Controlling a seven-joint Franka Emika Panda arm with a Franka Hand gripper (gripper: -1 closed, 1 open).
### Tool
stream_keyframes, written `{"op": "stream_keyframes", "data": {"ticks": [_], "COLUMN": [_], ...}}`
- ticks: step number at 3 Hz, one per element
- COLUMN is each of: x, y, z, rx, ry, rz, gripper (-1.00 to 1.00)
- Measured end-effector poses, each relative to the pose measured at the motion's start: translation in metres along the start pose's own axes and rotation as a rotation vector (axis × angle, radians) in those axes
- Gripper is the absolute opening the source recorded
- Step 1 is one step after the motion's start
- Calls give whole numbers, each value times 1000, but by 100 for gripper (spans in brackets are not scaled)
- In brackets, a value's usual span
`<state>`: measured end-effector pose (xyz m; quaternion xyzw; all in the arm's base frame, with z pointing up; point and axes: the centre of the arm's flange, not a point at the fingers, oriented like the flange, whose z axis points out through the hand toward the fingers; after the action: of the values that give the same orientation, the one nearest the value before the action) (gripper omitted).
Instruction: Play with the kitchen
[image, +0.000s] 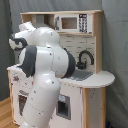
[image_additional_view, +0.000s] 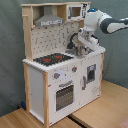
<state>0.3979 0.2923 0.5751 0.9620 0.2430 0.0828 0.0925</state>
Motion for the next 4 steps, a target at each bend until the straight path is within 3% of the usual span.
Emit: {"op": "stream_keyframes", "data": {"ticks": [2, 4], "x": [-5, 5], "y": [32, 98], "z": [-6, 41], "rx": [-34, -43], "ry": [82, 102], "rz": [77, 195], "gripper": [-100, -100]}}
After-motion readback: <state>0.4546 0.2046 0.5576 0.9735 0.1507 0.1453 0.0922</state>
